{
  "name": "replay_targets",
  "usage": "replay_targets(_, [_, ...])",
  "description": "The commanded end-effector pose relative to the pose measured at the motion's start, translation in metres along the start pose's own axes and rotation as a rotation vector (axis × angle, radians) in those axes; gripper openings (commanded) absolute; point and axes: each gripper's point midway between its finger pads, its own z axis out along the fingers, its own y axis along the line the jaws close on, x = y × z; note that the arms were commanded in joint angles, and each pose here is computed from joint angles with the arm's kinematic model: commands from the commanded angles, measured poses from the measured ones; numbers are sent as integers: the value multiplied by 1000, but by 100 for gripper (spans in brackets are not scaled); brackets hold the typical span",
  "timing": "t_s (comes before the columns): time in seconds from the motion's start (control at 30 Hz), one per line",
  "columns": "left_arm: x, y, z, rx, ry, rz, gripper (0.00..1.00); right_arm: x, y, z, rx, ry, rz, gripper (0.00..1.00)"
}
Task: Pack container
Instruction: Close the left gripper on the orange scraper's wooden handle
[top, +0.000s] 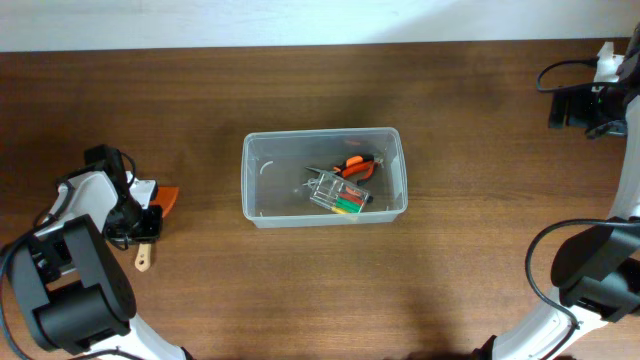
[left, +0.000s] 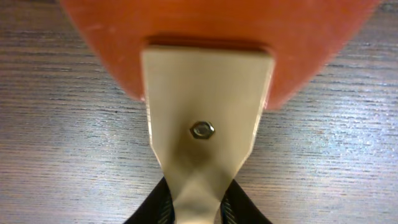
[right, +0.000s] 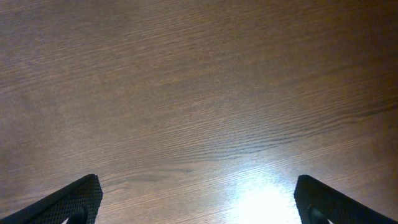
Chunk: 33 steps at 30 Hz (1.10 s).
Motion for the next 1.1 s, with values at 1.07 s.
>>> replay_targets(1.07, [-117, -21, -143, 96, -379, 62, 2, 1, 2, 3, -8, 5, -6, 99])
